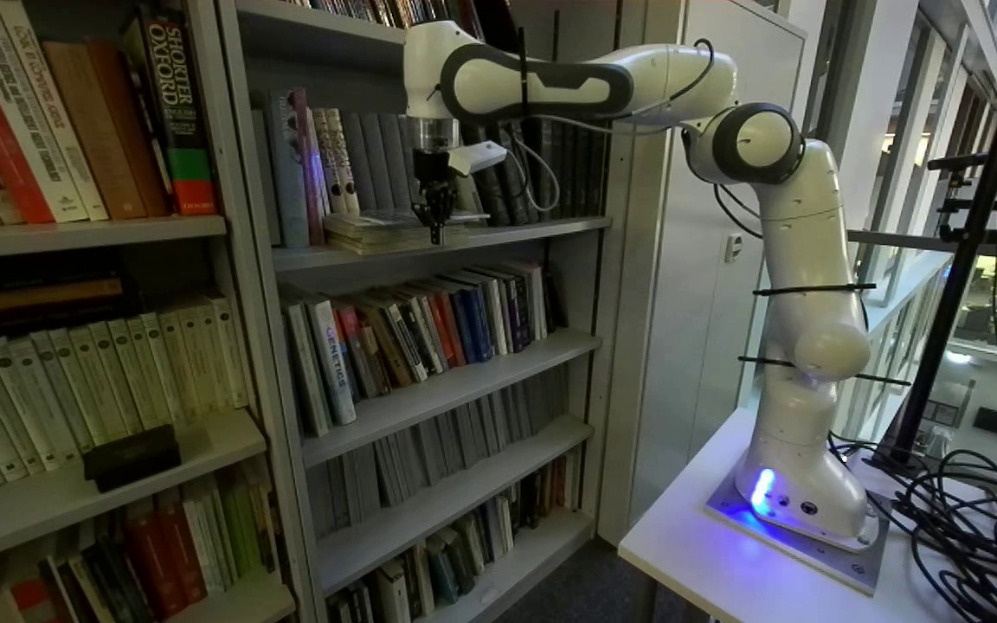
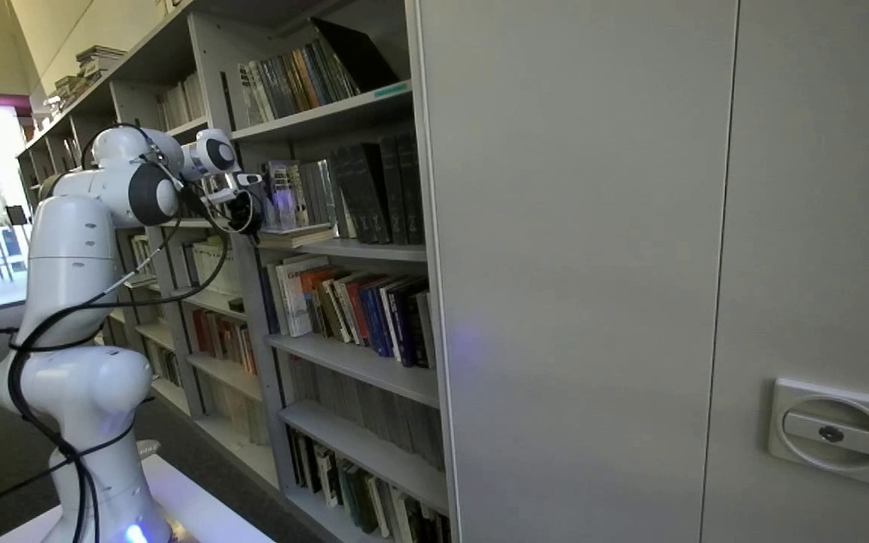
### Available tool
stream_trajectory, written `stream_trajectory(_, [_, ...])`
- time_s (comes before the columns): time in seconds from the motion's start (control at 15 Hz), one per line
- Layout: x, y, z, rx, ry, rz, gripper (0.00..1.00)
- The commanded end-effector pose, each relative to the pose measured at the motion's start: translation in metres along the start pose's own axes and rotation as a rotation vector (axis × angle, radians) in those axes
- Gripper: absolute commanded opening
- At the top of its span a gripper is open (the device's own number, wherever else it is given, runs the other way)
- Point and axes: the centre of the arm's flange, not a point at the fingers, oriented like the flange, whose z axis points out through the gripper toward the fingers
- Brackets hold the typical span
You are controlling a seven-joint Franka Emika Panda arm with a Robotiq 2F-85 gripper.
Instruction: Remove the thin books from the shelf and stack them neatly
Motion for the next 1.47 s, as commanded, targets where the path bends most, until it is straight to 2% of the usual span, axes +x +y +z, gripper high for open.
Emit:
stream_trajectory(0.0, [0.022,0.002,-0.012,0.013,-0.022,0.015,0.0])
stream_trajectory(0.47, [0.058,-0.025,-0.002,0.014,-0.049,-0.022,0.0])
stream_trajectory(0.73, [0.068,-0.037,-0.004,-0.009,-0.049,-0.04,0.0])
stream_trajectory(1.2, [0.063,-0.041,-0.034,-0.122,0.06,-0.043,0.0])
stream_trajectory(1.4, [0.062,-0.045,-0.04,-0.151,0.076,-0.038,0.0])
